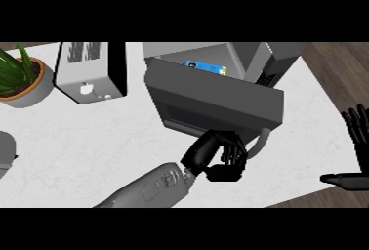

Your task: Pick up the milk, place it into the microwave and close the microwave

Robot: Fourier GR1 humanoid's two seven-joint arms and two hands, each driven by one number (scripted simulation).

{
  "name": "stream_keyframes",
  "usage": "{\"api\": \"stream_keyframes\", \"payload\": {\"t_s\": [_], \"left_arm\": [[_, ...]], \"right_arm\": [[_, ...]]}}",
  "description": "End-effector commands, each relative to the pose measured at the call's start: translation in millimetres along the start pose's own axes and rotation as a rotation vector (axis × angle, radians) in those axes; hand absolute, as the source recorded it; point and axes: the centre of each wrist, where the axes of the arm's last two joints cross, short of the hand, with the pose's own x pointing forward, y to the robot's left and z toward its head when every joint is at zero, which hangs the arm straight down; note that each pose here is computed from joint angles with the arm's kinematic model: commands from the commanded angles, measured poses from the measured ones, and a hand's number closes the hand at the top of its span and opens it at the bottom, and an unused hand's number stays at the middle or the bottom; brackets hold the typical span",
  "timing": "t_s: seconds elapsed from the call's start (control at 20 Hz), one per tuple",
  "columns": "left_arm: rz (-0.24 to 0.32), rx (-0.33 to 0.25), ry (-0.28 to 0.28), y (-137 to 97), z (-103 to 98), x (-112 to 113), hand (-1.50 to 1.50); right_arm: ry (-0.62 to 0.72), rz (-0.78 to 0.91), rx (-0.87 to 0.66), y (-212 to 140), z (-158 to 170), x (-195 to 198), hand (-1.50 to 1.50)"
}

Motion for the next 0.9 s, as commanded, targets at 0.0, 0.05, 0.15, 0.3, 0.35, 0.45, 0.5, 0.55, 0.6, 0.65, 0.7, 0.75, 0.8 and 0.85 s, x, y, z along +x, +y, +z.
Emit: {"api": "stream_keyframes", "payload": {"t_s": [0.0,0.05,0.15,0.3,0.35,0.45,0.5,0.55,0.6,0.65,0.7,0.75,0.8,0.85], "left_arm": [[-0.006,0.047,-0.077,6.4,-25.6,25.8,1.50],[-0.014,0.050,-0.087,7.1,-27.9,27.4,1.50],[-0.025,0.069,-0.106,11.8,-36.1,34.1,1.50],[-0.032,0.099,-0.100,21.4,-49.7,44.7,1.50],[-0.039,0.105,-0.103,22.5,-51.2,44.8,1.50],[-0.029,0.129,-0.097,27.1,-56.0,47.8,1.50],[-0.040,0.131,-0.104,28.6,-59.6,51.3,1.50],[-0.040,0.142,-0.101,31.7,-62.8,53.0,1.50],[-0.050,0.151,-0.098,33.0,-65.9,56.2,1.50],[-0.051,0.159,-0.103,36.5,-69.7,59.1,1.50],[-0.053,0.163,-0.102,37.9,-70.8,58.6,1.50],[-0.060,0.170,-0.103,38.9,-72.8,60.3,1.50],[-0.056,0.176,-0.102,41.0,-77.1,66.5,1.50],[-0.051,0.181,-0.103,42.3,-77.9,66.2,1.50]], "right_arm": [[-0.045,-0.039,0.093,-3.6,-16.2,11.1,-1.50],[-0.063,-0.054,0.095,2.1,-23.1,11.0,-1.50],[-0.082,-0.053,0.099,2.8,-33.2,15.4,-1.50],[-0.102,-0.059,0.105,3.7,-40.1,20.2,-1.50],[-0.103,-0.064,0.121,5.5,-43.7,21.7,-1.50],[-0.128,-0.072,0.146,8.0,-54.5,27.0,-1.50],[-0.136,-0.076,0.158,5.4,-60.4,32.6,-1.50],[-0.129,-0.098,0.145,9.4,-56.6,27.4,-1.50],[-0.139,-0.083,0.169,4.5,-63.3,35.5,-1.50],[-0.141,-0.106,0.176,9.9,-65.7,33.7,-1.50],[-0.158,-0.127,0.187,15.0,-69.7,34.4,-1.50],[-0.155,-0.120,0.200,11.9,-72.0,37.9,-1.50],[-0.153,-0.130,0.211,15.0,-76.4,38.3,-1.50],[-0.171,-0.124,0.204,15.1,-80.9,41.5,-1.50]]}}
